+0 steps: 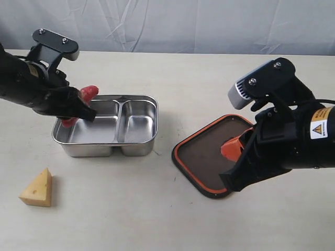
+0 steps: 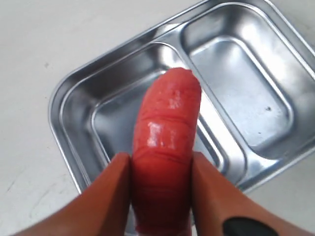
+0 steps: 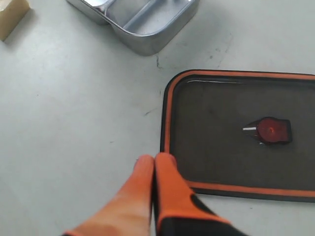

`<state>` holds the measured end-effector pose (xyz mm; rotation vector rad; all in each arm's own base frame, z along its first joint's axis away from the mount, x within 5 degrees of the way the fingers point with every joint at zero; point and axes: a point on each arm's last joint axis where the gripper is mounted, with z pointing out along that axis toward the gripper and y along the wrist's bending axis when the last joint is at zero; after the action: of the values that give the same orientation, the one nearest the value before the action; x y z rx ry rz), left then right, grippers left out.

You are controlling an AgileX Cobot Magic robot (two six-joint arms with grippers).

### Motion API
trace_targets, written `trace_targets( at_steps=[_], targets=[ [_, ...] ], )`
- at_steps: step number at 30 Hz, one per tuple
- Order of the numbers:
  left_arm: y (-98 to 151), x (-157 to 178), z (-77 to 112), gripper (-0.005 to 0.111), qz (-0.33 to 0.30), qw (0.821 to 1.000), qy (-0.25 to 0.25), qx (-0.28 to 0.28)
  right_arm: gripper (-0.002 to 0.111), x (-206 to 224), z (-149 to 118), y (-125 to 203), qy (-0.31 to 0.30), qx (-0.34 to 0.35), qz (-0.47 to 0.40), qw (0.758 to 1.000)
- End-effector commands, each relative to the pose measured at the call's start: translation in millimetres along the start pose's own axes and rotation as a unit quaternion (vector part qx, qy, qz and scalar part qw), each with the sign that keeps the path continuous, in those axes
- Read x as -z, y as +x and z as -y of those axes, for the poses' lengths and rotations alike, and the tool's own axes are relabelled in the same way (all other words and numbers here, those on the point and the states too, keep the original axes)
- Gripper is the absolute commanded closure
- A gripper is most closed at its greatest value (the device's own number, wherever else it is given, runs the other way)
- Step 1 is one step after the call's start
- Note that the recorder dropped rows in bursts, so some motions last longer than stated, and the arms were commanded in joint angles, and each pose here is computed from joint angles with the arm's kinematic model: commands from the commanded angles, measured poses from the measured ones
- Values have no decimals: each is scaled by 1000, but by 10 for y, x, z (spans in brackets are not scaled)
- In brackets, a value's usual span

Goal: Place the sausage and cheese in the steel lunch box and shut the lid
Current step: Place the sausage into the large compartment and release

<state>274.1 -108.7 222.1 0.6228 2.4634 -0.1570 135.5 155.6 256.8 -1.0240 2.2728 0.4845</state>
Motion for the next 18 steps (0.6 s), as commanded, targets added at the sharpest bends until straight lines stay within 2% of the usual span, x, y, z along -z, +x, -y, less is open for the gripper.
trace_targets(
  at_steps=[1,4,6,8,14,16,18],
  targets=[
    [-94,-155,-94,107,14,1000,-12,8,108,22,3,-27,4,-1,20,1000],
    [-150,-236,-108,106,17,1000,-13,7,108,22,4,-30,5,-1,22,1000],
    [-171,-273,-112,101,10,1000,-12,7,108,22,3,-26,4,-2,20,1000],
    [-159,-317,-111,92,-3,1000,-9,8,108,21,2,-22,4,-5,17,1000],
    [-160,-352,-115,49,-2,1000,-10,5,108,21,0,-11,3,-8,11,1000],
    [-181,-340,-118,42,3,1000,-11,5,108,21,-1,-6,2,-10,8,1000],
    [-179,-332,-116,41,-1,1000,-10,7,108,21,-2,2,1,-10,4,1000]
  ],
)
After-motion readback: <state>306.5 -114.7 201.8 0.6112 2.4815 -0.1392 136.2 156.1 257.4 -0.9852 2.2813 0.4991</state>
